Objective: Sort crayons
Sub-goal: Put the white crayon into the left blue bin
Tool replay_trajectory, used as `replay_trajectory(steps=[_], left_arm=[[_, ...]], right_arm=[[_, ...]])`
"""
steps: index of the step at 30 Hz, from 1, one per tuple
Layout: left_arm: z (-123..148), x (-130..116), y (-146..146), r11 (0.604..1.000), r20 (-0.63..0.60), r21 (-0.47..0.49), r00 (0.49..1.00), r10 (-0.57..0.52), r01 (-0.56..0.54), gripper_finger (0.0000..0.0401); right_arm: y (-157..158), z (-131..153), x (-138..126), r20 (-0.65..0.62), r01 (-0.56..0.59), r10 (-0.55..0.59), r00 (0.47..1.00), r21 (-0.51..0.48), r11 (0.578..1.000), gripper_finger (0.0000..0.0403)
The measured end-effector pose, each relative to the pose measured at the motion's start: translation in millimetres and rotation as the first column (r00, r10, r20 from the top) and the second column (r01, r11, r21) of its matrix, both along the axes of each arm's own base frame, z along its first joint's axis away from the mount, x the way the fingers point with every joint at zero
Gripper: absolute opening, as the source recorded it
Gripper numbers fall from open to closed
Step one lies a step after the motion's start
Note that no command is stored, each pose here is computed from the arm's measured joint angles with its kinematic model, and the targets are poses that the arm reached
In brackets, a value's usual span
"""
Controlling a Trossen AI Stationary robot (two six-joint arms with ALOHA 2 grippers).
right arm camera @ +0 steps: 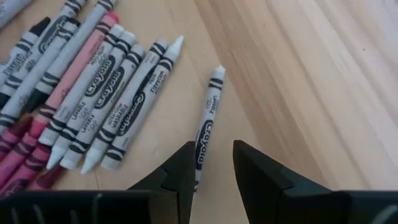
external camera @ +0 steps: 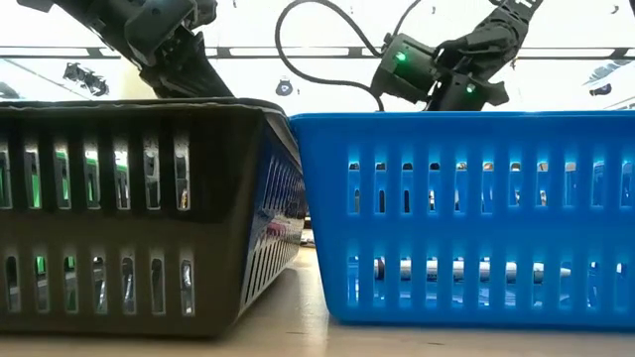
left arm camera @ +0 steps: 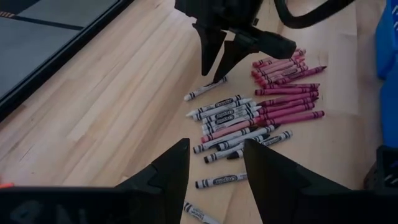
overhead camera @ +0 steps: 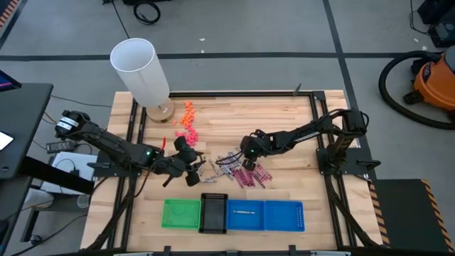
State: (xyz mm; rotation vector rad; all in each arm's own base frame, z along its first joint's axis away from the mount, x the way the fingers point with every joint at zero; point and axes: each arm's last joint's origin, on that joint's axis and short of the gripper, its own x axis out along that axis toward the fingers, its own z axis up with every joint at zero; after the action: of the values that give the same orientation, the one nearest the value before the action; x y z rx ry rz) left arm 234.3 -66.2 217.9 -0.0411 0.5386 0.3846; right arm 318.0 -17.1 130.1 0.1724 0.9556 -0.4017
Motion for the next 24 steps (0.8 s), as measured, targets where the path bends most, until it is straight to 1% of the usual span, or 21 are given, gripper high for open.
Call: replay_trajectory(steps=[6,12,15,18,21,24], left_arm=[[-2.2,-1.7,0.6,1.0,-0.029,0.009,1.0,-0.001,0.001,0.0162],[-2.3,-1.8,0.6,1.0,-0.031,0.008,1.0,-0.002,0.002,0.0162],[-2.3,-1.8,0.5,1.0,-0.031,0.008,1.0,-0.003,0.003,0.0162],[-2.8,-2.1,0.3,1.0,-0.036,0.003,0.999,-0.005,0.006,0.0162],[-3.7,-2.5,-0.4,0.999,-0.052,-0.017,0.998,-0.032,0.031,0.0162],[-5.8,-4.0,-0.5,0.999,-0.081,-0.026,0.996,-0.048,0.046,0.0162]], right_arm=[[7.3,-9.0,-6.0,0.027,-0.01,0.01,1.0,0.007,1.0,0.0119],[9.5,-15.0,-12.6,0.021,0.001,-0.002,1.0,0.012,1.0,0.0114],[9.7,-17.0,-15.3,0.014,0.003,-0.004,1.0,0.023,1.0,0.0096],[9.8,-17.6,-15.9,0.008,0.002,-0.002,1.0,0.024,1.0,0.0069],[9.7,-17.9,-16.4,0.003,0.0,0.0,1.0,0.024,1.0,0.0042],[9.8,-16.4,-16.9,0.002,-0.006,0.006,1.0,0.024,1.0,0.0028]])
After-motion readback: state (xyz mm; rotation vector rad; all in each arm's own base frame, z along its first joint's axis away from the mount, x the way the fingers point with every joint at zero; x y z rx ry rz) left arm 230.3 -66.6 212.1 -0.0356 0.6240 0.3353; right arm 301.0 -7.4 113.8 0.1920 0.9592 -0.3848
